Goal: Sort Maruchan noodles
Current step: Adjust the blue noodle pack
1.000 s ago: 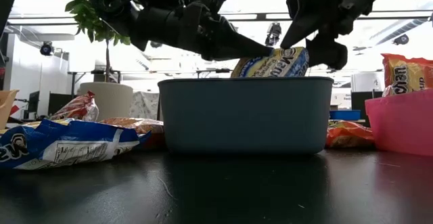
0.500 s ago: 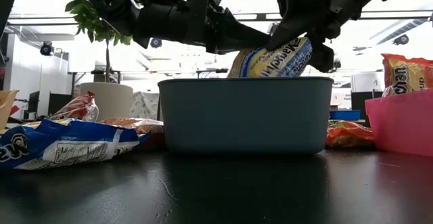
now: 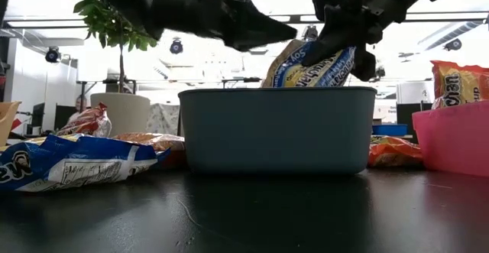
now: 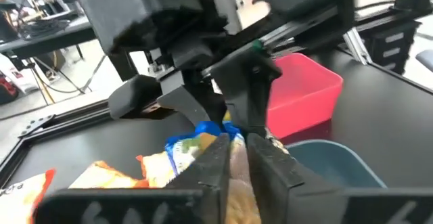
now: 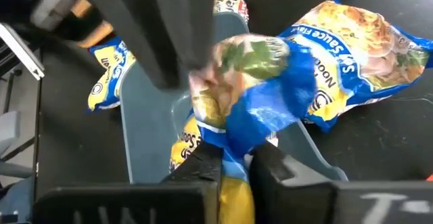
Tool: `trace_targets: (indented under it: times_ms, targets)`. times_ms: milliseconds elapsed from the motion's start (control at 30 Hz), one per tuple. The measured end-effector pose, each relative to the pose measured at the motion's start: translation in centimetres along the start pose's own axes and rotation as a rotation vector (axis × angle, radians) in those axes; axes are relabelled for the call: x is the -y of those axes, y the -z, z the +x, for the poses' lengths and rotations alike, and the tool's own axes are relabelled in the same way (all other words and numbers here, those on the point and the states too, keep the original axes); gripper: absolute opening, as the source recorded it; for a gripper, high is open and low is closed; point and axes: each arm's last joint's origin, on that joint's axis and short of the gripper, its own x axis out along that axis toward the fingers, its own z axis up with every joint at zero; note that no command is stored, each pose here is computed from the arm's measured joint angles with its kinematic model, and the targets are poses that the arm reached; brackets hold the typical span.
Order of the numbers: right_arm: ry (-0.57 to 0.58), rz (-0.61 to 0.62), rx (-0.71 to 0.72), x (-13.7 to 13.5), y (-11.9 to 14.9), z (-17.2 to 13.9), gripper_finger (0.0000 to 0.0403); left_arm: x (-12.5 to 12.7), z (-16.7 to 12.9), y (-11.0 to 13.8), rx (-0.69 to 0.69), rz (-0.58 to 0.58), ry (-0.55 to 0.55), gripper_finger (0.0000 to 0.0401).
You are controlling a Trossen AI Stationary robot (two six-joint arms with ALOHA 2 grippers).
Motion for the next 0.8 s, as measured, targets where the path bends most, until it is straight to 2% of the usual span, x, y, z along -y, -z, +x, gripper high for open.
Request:
trace_targets:
  times_ms: [167, 300, 433, 633, 800]
  targets:
    - [0.000, -0.002, 0.001, 0.0, 0.0, 0.0, 0.0020, -0.6, -3.0, -2.4, -0.062, 0.006, 0.001, 0.0100]
    - [0.001, -0.005, 0.003, 0.0, -0.1, 0.0, 0.0020, -0.9, -6.2, -4.2, -0.139, 0.025, -0.064, 0.0148]
    - [-0.001, -0.031, 0.012, -0.3, -0.5, -0.1, 0.0021, -0.7, -8.8, -5.0, -0.178, -0.051, -0.063, 0.0180]
    - [0.003, -0.071, 0.030, -0.3, -1.0, -0.2, 0.0021, 0.7, -9.6, -2.2, -0.176, -0.127, -0.051, 0.0189]
    - [0.002, -0.039, 0.031, -0.3, -1.1, -0.2, 0.0021, 1.2, -9.7, -0.4, -0.167, -0.192, -0.056, 0.0185]
